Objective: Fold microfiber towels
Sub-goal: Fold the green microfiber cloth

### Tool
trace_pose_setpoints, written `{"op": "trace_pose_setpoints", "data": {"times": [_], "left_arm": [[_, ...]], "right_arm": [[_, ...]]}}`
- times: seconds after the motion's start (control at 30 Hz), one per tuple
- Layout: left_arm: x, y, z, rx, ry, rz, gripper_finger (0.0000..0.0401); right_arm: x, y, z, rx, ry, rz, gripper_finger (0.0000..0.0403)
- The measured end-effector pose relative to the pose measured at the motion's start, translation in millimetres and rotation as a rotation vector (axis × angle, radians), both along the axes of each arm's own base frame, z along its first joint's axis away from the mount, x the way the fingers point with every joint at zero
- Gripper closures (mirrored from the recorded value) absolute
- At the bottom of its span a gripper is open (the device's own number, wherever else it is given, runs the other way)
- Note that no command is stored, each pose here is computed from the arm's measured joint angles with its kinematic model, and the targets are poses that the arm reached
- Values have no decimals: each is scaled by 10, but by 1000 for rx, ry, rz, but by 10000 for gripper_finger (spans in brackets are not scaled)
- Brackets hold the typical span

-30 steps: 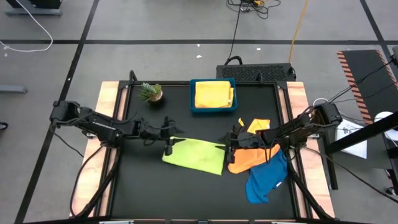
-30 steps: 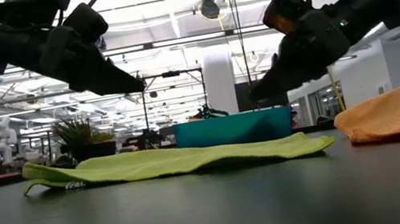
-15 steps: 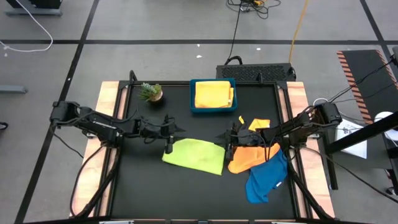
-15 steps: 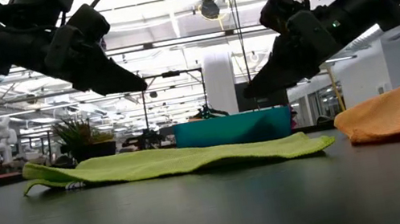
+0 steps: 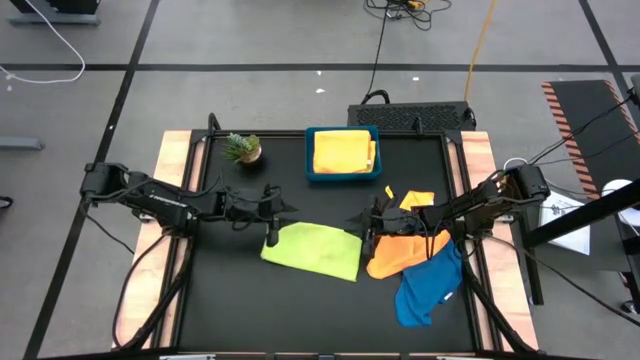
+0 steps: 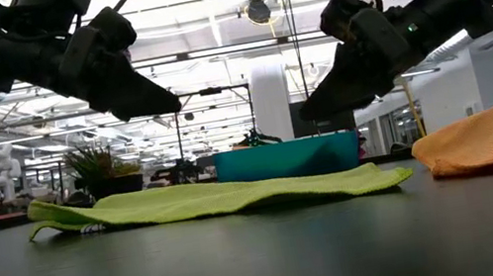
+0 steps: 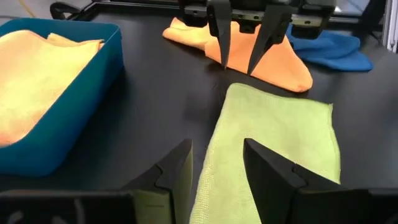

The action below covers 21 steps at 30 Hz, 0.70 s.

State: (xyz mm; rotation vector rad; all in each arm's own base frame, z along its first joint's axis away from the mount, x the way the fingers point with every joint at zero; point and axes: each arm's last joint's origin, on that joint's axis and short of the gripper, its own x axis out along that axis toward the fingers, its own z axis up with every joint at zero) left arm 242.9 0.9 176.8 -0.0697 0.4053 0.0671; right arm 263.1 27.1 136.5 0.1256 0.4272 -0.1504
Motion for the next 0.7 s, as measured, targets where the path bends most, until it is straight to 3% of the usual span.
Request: {"op": "trace_pose_setpoints", "data": {"times": [0.43, 0.7], "left_arm": [[-3, -84, 3, 11, -5, 50, 256], [-15, -71, -26, 145, 38, -3, 256]], "right_arm": [[-8, 46, -6, 8, 6, 10, 277], [-4, 5, -6, -6, 7, 0, 277]]}}
